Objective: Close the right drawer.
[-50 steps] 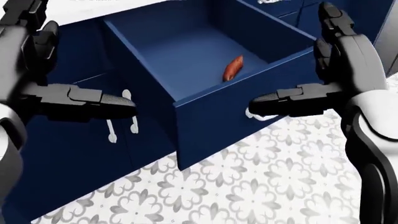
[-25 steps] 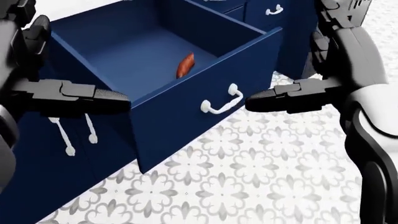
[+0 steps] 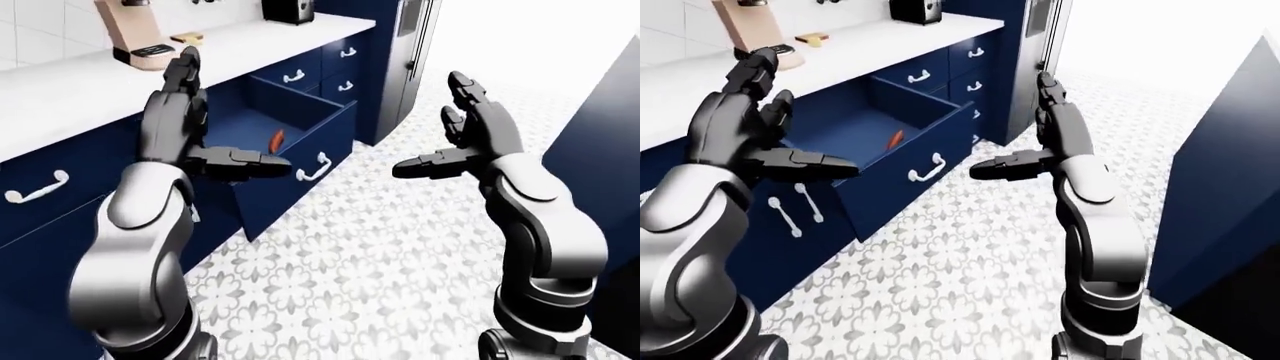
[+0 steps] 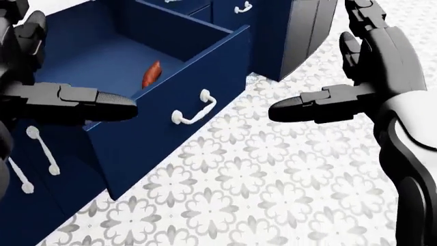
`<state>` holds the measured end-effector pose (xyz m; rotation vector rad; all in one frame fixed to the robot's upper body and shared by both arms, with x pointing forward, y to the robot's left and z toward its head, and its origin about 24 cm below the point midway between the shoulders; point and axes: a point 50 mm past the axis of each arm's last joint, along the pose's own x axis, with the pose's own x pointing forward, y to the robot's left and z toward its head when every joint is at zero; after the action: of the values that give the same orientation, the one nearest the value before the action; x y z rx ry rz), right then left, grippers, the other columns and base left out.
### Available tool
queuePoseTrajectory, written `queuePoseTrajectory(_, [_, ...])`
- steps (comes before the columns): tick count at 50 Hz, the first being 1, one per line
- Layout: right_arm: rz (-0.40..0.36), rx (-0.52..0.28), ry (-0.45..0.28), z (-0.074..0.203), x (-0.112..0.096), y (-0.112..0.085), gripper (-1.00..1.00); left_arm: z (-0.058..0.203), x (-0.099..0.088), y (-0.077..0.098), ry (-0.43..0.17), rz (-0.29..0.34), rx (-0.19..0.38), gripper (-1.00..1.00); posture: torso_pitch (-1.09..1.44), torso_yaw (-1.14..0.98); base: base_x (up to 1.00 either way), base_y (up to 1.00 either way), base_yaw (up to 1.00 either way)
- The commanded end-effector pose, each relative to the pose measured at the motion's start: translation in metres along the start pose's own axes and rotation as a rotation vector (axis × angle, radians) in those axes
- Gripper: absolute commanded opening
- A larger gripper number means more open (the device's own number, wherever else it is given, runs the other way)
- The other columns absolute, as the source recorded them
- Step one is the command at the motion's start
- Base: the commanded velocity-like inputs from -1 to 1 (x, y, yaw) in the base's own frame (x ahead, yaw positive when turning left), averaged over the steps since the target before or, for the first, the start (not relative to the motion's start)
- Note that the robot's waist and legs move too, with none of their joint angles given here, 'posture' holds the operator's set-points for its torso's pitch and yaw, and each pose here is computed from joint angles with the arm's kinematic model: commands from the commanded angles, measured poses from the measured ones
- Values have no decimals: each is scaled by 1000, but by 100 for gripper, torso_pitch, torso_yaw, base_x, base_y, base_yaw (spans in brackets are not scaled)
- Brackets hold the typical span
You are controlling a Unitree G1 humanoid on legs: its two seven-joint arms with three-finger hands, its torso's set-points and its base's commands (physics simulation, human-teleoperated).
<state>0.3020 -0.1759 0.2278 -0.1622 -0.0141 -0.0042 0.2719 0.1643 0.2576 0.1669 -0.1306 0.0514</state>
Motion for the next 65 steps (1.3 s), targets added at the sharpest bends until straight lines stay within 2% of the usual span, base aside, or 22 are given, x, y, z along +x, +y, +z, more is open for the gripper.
queuePoseTrajectory(1, [-21,-8,-65,14,-3,-3,100,12,-2,1,-67,0,4,100,0,0,0,0,-30])
queuePoseTrajectory(65, [-20,-9,-71,16,-4,-2,100,16,-7,2,-76,0,6,100,0,0,0,0,-32])
